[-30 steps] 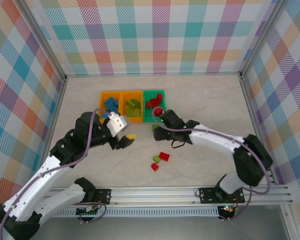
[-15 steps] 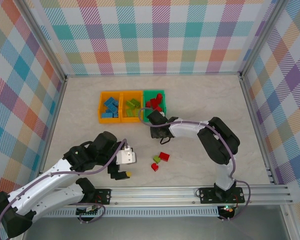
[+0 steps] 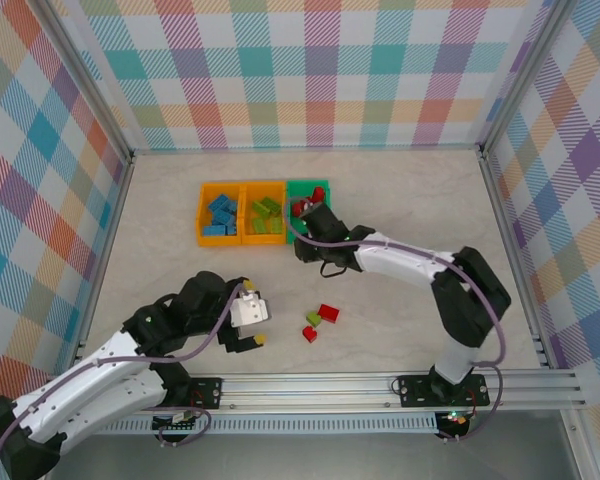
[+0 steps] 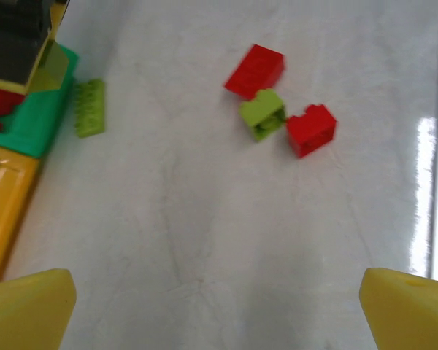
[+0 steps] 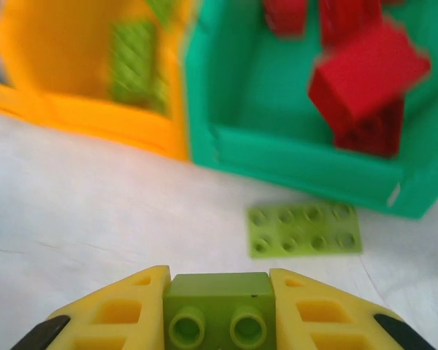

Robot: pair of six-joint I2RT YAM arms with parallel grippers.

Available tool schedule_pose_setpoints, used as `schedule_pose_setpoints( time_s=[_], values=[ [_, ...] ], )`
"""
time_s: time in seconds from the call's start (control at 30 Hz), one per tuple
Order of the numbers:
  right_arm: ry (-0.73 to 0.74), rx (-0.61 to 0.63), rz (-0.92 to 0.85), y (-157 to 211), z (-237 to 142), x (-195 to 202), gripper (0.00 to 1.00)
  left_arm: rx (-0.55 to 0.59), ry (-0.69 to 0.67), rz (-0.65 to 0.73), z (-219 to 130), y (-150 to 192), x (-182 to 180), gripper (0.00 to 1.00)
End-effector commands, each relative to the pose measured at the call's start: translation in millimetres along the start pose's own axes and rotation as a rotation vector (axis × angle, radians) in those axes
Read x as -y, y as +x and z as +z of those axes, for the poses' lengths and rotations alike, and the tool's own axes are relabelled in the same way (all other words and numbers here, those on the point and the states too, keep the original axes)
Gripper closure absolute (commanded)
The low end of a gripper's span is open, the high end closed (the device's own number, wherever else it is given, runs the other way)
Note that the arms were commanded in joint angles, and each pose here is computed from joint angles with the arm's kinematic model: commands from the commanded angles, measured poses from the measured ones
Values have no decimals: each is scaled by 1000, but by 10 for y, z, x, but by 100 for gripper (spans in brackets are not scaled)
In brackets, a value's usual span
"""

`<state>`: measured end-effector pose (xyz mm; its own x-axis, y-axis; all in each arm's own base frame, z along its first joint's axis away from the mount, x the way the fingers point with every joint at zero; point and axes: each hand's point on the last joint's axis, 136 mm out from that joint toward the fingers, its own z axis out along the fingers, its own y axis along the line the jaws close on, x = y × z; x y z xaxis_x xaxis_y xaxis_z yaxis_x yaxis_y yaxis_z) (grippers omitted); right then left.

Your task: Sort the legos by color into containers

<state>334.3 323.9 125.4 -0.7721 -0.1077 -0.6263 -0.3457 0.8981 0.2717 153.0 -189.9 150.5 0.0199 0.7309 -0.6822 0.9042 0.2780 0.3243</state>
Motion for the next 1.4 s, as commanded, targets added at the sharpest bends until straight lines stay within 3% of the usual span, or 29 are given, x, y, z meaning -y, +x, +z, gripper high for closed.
schedule_pose_setpoints(
  time_s=[0.0,0.27,0.47,0.67,0.83,0.93,1.1,1.2,1.37],
  values=[
    [-92,124,-70,-432,-76,-298,74,86,-184,-70,-76,-125,-289,0],
    [-60,140,-149,-899,508,-535,72,130,-245,-150,-200,-164,-381,0],
    [-44,95,-181,-1044,786,-601,49,134,-289,-216,-204,-157,-464,0],
    [-63,130,-212,-1185,452,-659,49,177,-317,-366,-139,-210,-563,0],
    [-72,175,-211,-1136,-154,-502,46,265,-354,-643,-121,-414,-790,0],
    [-60,200,-207,-981,-563,-284,37,280,-306,-788,-24,-563,-838,2],
    [-60,225,-222,-425,-1097,60,22,196,-151,-868,338,-794,-722,2],
    [-99,169,-249,59,-1262,203,19,135,-80,-793,527,-942,-585,0],
    [-155,-50,-225,889,-1335,388,22,140,29,-454,523,-1079,-364,0]
  ],
)
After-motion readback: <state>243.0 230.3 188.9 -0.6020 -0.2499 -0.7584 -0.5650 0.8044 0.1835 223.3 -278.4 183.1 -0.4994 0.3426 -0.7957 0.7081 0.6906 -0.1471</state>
